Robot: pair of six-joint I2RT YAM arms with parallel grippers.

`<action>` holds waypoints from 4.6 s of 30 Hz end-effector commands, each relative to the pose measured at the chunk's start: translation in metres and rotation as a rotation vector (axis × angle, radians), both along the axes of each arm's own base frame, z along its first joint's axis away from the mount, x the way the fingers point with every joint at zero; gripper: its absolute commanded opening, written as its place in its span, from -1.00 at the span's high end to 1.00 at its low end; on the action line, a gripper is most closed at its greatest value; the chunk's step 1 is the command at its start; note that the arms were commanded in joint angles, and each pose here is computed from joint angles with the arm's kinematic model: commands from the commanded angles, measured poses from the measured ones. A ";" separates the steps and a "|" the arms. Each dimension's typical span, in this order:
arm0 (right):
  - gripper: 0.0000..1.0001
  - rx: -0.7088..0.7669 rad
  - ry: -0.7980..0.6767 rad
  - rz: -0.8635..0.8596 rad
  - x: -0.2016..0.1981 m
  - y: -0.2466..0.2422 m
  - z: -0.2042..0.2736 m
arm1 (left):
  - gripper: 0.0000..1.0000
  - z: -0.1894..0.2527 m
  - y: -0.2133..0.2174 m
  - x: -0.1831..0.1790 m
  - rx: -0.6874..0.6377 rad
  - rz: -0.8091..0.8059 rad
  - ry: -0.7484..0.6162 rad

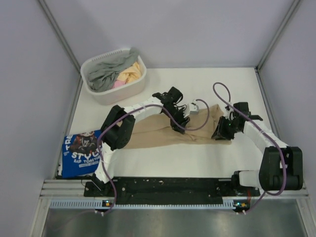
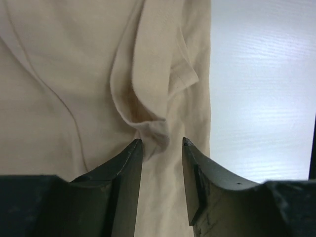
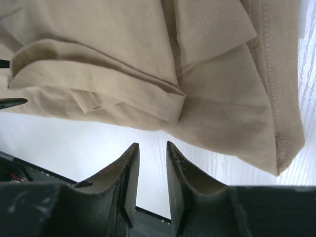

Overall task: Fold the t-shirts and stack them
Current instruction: Fold the other side of the tshirt into a rectangle, then rotate the tshirt 90 degrees, then grab the bottom of the folded rectangular tshirt with both arms

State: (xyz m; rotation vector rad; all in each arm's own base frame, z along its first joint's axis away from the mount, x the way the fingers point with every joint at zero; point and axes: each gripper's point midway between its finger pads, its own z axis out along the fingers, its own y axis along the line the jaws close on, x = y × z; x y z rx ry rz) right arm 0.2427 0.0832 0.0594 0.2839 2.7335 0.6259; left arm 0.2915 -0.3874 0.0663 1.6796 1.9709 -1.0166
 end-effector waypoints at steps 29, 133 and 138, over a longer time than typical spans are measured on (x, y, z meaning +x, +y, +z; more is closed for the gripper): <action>0.16 -0.191 -0.195 -0.091 0.180 -0.024 -0.003 | 0.13 0.038 0.119 0.096 0.249 0.443 -0.333; 1.00 -0.269 -0.747 1.863 -0.132 0.079 0.035 | 1.00 0.045 0.105 -0.150 0.144 -0.343 -0.466; 1.00 -0.453 -0.995 1.524 -0.012 0.071 0.072 | 1.00 0.070 0.085 -0.039 0.159 -0.056 -0.552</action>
